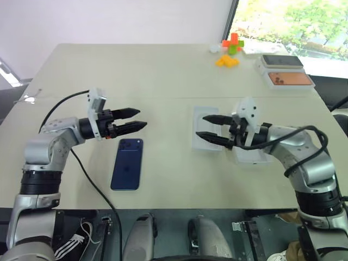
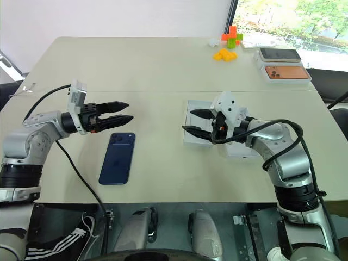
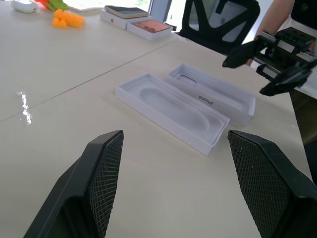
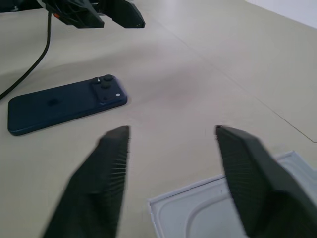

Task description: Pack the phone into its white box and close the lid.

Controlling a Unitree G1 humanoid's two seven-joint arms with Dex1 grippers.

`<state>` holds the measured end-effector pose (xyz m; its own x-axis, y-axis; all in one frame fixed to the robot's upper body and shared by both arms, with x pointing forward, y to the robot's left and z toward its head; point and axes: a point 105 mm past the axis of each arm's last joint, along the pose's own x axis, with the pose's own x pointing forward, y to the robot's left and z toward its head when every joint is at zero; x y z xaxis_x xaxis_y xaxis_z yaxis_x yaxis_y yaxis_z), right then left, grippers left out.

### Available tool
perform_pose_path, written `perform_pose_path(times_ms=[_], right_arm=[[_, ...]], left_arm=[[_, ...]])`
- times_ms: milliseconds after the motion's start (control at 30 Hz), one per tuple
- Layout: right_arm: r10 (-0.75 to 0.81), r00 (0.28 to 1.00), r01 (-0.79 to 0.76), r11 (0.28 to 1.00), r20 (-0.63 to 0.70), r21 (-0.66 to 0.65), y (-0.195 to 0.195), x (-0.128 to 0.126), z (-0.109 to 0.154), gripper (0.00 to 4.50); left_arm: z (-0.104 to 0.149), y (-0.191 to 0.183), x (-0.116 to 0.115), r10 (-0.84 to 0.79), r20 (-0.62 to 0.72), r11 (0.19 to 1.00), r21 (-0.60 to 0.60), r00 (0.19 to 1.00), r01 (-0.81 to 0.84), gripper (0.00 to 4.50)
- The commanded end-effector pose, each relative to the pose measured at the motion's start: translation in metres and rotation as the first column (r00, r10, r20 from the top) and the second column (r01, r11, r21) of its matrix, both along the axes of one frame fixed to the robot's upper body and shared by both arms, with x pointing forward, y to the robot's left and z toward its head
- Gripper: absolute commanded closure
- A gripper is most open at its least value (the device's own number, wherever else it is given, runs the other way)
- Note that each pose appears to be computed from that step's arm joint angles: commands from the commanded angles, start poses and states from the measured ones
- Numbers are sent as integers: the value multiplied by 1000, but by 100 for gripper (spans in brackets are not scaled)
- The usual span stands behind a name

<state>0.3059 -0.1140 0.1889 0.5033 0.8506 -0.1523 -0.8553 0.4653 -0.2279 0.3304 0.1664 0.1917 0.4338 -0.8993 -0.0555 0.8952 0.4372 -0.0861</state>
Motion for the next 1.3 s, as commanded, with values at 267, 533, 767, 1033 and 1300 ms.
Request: perform_pose_path(times_ms=[267, 533, 767, 1033, 1300], right_arm=[[121, 983, -111, 991, 136, -74, 30, -12, 7, 6], [195, 958, -175, 978, 210, -109, 51, -17, 8, 29], [197, 956, -177, 978, 216, -108, 62, -13, 1, 360], [192, 953, -164, 978, 234, -131, 61, -7, 1, 446], [191, 951, -163, 978, 244, -131, 64, -7, 0, 446]], left_arm=[[23, 33, -9, 81, -136, 989, -111, 987, -96, 95], [16, 58, -22, 161, -213, 982, -67, 964, -178, 95], [8, 72, -30, 206, -201, 978, 7, 958, -209, 95], [9, 70, -28, 216, -188, 975, -12, 958, -222, 95], [9, 77, -26, 240, -206, 969, -6, 949, -247, 95]])
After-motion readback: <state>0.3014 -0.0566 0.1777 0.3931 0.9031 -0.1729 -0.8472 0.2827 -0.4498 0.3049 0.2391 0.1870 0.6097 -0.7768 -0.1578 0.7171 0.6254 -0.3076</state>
